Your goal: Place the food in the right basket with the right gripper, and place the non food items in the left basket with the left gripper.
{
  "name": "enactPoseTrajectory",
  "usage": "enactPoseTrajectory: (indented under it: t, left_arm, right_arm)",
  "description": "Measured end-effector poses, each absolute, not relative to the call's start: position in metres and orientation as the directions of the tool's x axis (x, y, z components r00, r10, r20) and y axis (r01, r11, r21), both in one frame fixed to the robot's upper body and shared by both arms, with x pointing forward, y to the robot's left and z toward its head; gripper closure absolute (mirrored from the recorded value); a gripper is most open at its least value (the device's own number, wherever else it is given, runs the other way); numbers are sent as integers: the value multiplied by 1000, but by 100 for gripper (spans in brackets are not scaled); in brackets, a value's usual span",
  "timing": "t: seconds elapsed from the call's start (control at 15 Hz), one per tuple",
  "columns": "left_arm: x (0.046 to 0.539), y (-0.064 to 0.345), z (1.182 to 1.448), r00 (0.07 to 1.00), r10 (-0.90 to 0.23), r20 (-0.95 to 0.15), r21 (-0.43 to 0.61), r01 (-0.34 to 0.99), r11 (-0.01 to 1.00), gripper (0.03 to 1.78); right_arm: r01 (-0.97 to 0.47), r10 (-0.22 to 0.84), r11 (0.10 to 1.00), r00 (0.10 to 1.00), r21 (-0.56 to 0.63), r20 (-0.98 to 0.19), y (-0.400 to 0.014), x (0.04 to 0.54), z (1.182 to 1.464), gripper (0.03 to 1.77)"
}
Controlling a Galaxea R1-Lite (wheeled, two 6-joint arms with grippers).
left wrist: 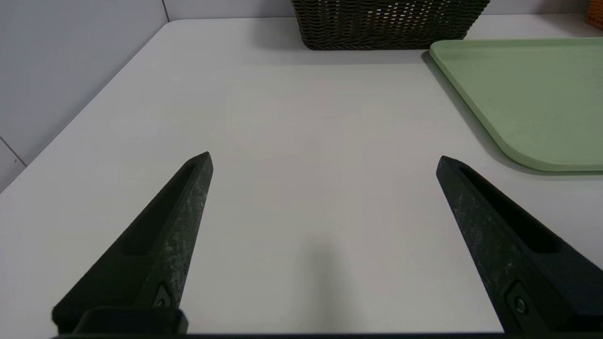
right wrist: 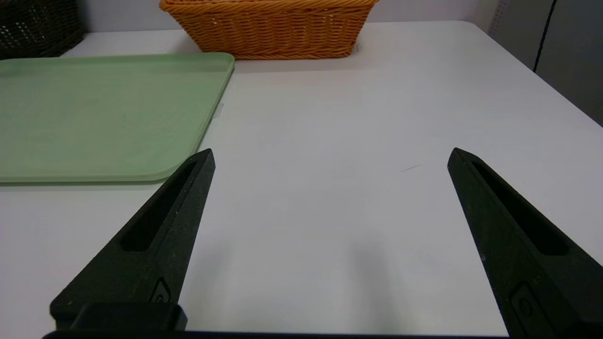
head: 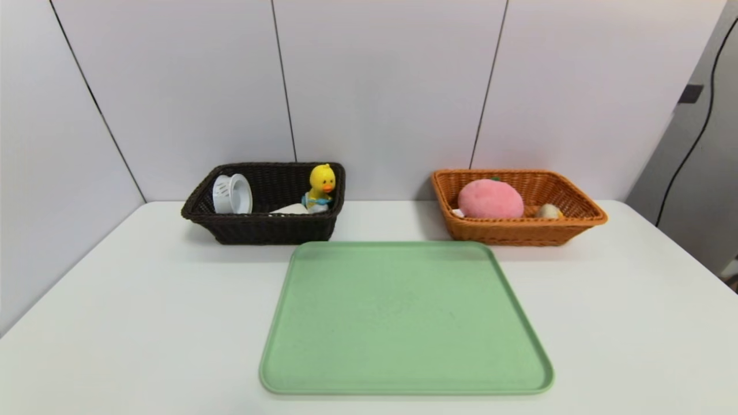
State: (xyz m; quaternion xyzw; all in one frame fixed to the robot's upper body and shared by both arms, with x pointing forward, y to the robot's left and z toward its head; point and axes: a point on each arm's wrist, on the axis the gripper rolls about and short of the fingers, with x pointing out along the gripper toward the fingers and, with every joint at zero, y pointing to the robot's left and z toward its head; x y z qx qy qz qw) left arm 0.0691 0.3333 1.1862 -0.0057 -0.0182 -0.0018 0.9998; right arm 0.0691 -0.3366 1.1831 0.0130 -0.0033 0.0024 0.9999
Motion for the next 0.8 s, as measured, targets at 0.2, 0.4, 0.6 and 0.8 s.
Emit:
enactPoseTrajectory:
  t: [0.2,0.4,0.6,0.8]
  left_arm:
    - [69,333,1186,999,-3,36,-12,4,1000,12]
    - [69,333,1186,999,-3,36,-12,4,1000,12]
    - [69,333,1186,999,-3,36,-12,4,1000,12]
    - [69,333,1186,999,-3,36,-12,4,1000,12]
  right_arm:
    - [-5,5,1000,1000,26,7,-337,69,1183,9]
    - [-5,5,1000,1000,26,6,-337,69,1183,9]
    - [-4,4,1000,1000,26,7,-337,69,1183,9]
    - [-5,5,1000,1000,26,6,-337,69,1183,9]
